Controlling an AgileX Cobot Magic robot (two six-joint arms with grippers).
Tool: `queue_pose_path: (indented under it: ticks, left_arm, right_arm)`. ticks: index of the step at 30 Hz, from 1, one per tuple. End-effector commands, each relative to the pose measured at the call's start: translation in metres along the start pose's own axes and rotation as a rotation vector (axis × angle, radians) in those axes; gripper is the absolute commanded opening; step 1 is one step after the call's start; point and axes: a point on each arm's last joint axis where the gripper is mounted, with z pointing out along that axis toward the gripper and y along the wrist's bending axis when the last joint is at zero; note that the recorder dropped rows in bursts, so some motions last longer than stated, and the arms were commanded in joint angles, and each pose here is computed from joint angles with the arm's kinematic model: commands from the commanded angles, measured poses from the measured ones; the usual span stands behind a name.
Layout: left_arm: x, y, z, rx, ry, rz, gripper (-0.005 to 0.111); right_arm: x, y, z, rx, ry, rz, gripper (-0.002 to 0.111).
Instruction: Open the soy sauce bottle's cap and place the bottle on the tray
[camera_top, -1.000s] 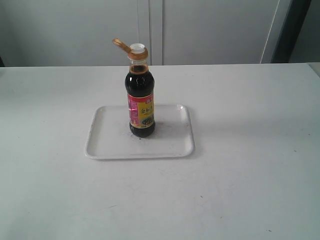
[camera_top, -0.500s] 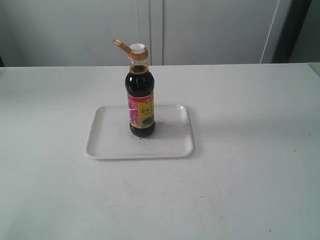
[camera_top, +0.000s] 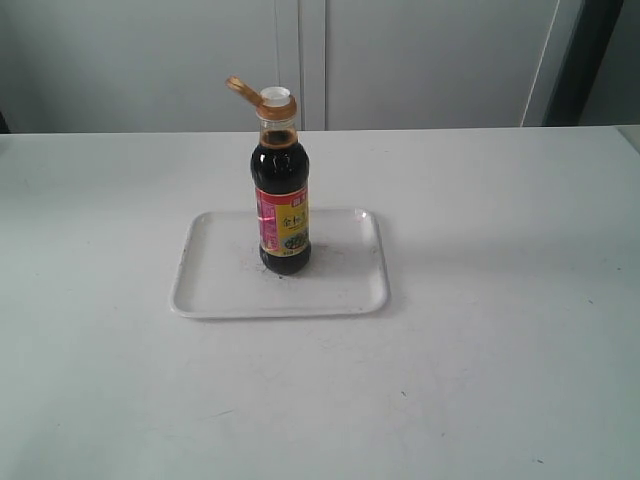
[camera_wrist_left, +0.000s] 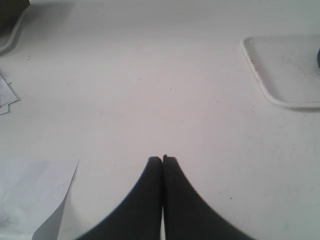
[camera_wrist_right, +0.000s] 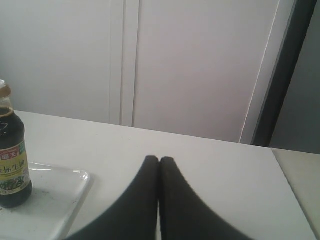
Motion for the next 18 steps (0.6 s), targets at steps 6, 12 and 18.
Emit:
queue_pose_path:
  ticks: [6, 12, 18]
  left_arm:
    - [0.0, 0.0, 0.0, 0.001, -0.011, -0.014, 0.0]
    - [0.0, 0.0, 0.0, 0.001, -0.011, -0.014, 0.0]
    - [0.0, 0.0, 0.0, 0.001, -0.011, -0.014, 0.0]
  right_arm:
    - [0.003, 0.0, -0.001, 0.005, 0.013, -0.015, 0.0]
    - [0.015, 0.001, -0.006, 0.001, 0.019, -0.015, 0.0]
    - [0.04, 0.001, -0.023, 0.003, -0.005, -0.021, 0.0]
